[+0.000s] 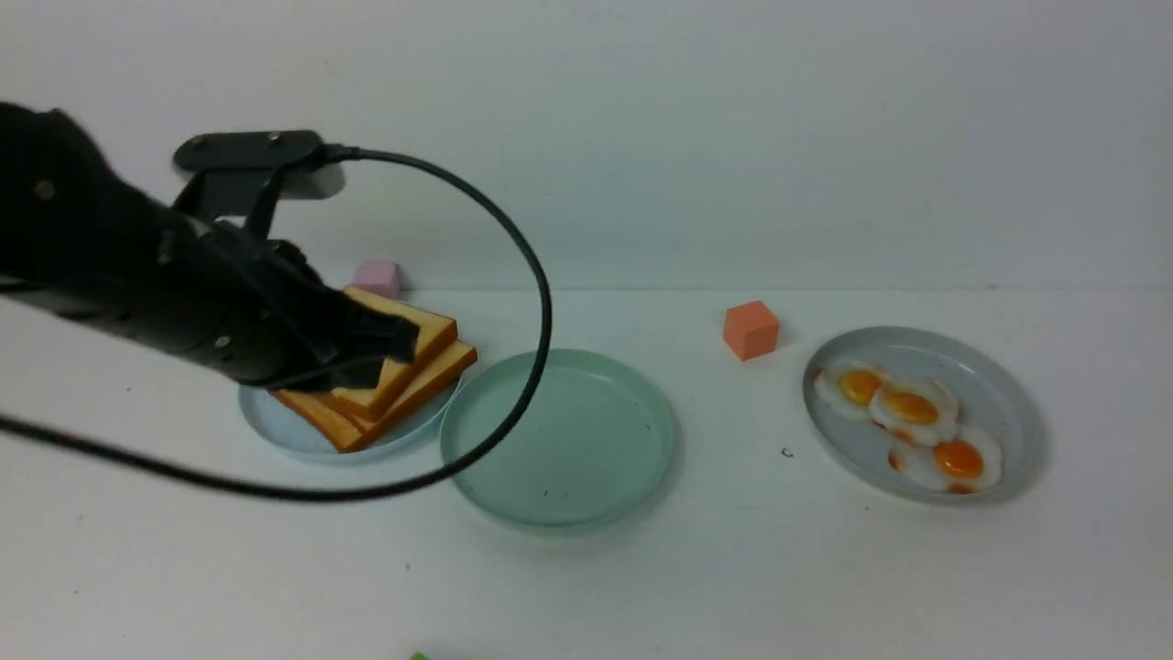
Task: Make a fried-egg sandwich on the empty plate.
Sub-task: Use the left arm to grab a slice of bread
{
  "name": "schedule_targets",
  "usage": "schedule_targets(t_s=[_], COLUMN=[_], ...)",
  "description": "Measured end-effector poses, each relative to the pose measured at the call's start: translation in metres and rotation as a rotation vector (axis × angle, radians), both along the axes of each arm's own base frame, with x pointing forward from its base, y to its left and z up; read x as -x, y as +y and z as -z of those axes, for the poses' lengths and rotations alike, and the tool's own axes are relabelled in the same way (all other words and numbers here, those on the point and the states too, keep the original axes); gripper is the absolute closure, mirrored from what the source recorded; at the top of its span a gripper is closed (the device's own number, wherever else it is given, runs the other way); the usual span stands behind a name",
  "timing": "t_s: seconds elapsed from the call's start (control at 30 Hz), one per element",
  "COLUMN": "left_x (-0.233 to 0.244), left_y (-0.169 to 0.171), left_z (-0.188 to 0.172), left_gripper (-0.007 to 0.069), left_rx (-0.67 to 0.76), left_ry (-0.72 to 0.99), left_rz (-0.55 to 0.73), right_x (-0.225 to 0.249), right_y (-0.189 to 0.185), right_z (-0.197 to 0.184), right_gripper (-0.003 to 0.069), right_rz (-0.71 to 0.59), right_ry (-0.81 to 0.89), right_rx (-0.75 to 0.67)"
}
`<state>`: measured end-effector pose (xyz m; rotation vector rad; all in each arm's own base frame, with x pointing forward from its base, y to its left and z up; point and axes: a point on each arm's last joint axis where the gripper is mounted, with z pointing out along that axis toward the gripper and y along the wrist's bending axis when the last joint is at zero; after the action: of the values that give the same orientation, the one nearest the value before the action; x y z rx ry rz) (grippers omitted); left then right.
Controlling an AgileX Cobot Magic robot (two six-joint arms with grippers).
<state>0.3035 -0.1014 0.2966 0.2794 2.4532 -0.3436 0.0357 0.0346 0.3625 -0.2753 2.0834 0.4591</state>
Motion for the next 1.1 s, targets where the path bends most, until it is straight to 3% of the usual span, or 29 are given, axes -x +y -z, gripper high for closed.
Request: schedule_targets(t_s=[0.17,0.37,0.5,0.63,0.8,1.1], left_x=[-0.045,-0.074,-0.083,-0.089,-0.097,-0.109], left_y=[-0.007,-0.009,-0.007,-0.004,-0.007,-0.007], left_z=[0.018,0.048,0.063,0.072,0.078,0.11], left_gripper=[0.0638,0.0637,0.0568,0.0404,0.026,0.0242], left_rx=[-0.102,-0.215,-0.29,-0.35,-0.339,-0.424], left_ry=[-0.007,0.017,0.025,0.009,-0.037,-0.042], left_rz=[0.025,0.046,0.046,0.045,0.042,0.099], right_x=[-0.01,-0.012,-0.014,-0.014,-0.015,-0.016], right_y=[0.005,0.005,0.003,0.002,0.003,0.003], right_z=[-0.024,-0.025,-0.024,-0.024,-0.025,-0.026], right_gripper=[0.0656,0.0653,0.0652,0.0651,0.0648,0.0643], right_rz=[-0.112,-0.135,-0.12,-0.119,-0.116,-0.113], right_ry=[0.062,0.054,0.048,0.047,0.037,0.027], right_rx=[0.066,0.103,0.132,0.137,0.135,0.132])
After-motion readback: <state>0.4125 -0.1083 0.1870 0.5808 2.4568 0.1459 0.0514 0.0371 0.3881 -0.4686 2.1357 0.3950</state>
